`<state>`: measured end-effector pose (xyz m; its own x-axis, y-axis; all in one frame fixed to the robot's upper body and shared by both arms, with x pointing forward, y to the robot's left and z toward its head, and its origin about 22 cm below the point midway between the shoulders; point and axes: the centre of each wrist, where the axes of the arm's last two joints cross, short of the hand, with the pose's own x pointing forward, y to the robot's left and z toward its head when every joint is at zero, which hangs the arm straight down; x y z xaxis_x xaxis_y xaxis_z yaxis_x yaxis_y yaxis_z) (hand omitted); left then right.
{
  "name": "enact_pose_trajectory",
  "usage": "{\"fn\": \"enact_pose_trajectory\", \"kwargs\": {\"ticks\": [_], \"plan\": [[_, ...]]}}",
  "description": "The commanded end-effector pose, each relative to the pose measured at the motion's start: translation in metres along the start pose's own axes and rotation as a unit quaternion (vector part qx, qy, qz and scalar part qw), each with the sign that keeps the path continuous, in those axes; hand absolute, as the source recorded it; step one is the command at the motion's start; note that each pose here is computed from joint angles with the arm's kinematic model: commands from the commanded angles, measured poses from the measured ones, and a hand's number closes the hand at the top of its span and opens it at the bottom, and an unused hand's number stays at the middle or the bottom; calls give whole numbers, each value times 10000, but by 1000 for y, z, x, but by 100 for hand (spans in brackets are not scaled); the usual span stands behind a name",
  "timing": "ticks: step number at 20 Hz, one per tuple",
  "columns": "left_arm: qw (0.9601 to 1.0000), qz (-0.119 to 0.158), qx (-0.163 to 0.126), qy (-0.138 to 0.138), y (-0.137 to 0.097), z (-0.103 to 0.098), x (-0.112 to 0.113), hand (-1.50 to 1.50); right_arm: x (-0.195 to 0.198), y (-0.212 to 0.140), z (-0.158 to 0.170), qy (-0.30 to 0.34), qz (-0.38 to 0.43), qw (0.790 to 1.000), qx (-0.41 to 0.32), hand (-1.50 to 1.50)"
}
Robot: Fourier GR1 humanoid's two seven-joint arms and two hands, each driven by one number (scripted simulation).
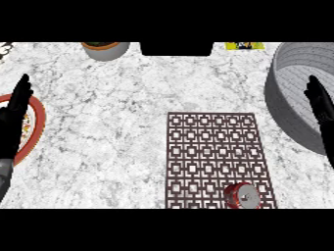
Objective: Pick the can from the placemat and place it in the basket
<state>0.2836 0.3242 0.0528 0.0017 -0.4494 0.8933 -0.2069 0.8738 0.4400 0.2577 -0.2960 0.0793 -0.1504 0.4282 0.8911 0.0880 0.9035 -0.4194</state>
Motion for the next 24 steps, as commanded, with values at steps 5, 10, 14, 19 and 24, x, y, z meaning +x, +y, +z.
{"fn": "enact_pose_trajectory", "kwargs": {"ticks": [5, 10, 14, 19, 24], "plan": [[9943, 819, -577, 361, -25, -1, 7, 0, 57, 43, -34, -1745, -2479, 9339, 1895, 150], [9827, 1272, -940, 963, -32, 4, -8, 0, 90, 74, -1, -3622, -893, 8302, 4143, -150], [9799, 1409, -836, 1136, -16, -1, -6, 0, 87, 122, 55, -3936, -1272, 8288, 3767, -150], [9822, 1303, -749, 1124, -14, -2, -21, 0, 124, 106, 71, -3331, -636, 8636, 3731, -150], [9806, 1281, -902, 1178, -11, -3, -3, 0, 156, 56, 64, -2765, 1302, 8713, 3840, -150]]}}
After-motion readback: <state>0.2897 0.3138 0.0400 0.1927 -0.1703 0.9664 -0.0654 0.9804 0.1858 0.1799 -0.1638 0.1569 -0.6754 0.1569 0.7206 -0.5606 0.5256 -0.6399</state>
